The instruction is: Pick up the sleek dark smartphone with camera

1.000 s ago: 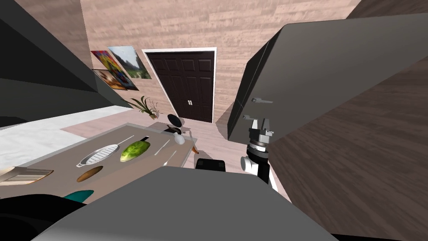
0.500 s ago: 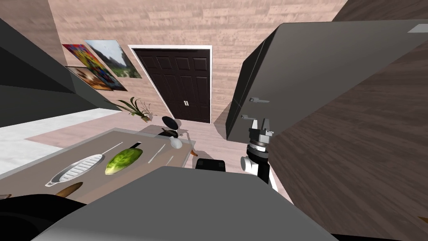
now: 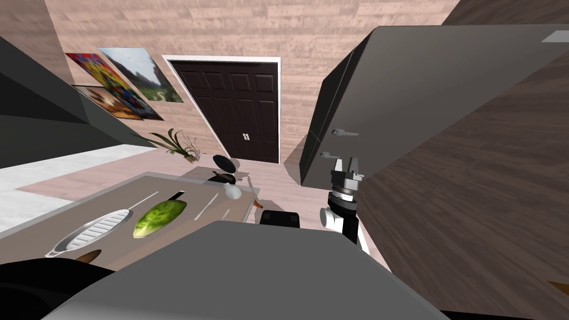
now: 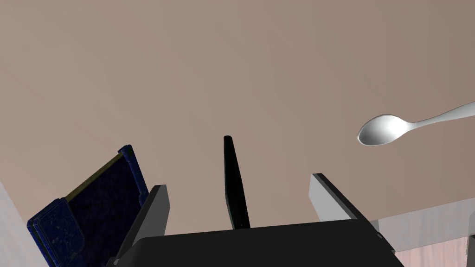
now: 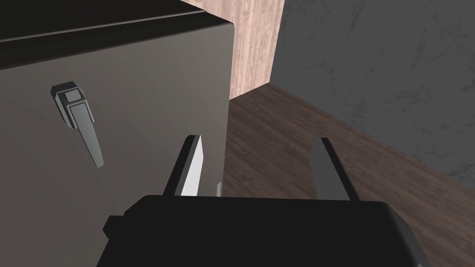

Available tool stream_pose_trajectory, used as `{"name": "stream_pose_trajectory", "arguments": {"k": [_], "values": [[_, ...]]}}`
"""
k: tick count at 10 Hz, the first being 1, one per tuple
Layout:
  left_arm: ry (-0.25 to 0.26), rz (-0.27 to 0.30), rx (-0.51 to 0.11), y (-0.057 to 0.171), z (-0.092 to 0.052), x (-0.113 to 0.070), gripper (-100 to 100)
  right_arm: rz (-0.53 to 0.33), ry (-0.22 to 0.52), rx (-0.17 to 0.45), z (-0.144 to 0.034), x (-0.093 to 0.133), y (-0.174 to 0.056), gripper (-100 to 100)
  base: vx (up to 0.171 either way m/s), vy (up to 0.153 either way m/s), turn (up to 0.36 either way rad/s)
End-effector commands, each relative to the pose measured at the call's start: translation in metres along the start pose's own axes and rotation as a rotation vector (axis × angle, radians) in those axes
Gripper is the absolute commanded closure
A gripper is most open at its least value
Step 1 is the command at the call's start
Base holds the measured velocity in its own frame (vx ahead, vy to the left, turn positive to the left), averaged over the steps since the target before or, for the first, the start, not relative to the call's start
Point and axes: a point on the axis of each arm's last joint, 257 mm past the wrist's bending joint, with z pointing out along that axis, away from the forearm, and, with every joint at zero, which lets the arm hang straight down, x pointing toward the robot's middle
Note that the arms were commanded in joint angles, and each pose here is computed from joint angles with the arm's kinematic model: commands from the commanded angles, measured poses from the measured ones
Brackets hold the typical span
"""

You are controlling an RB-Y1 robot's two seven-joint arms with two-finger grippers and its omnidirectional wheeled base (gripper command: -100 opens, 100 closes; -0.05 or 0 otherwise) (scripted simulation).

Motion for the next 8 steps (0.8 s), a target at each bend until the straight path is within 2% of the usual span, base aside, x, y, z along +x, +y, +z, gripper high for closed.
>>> {"name": "stream_pose_trajectory", "arguments": {"k": [1, 2, 3, 4, 8], "values": [[0.001, -0.009, 0.001, -0.0002, 0.0079, -0.0087, -100, 0.0, 0.0, 0.0, 0.0, 0.0, 0.0, 0, -0.02, 0.05, -0.078], [0.001, -0.014, 0.001, -0.0004, 0.0123, -0.0135, -100, 0.0, 0.0, 0.0, 0.0, 0.0, 0.0, 0, -0.021, 0.055, -0.049], [0.0, -0.011, 0.0, 0.0, 0.01, -0.0102, -100, 0.0, 0.0, 0.0, 0.0, 0.0, 0.0, 0, -0.009, 0.026, -0.011], [0.001, -0.012, 0.001, -0.0003, 0.0105, -0.0105, 100, 0.0, 0.0, 0.0, 0.0, 0.0, 0.0, 0, 0.0, 0.0, 0.0], [0.001, -0.013, 0.001, -0.0005, 0.0104, -0.0103, 100, 0.0, 0.0, 0.0, 0.0, 0.0, 0.0, 0, 0.0, 0.0, 0.0]]}}
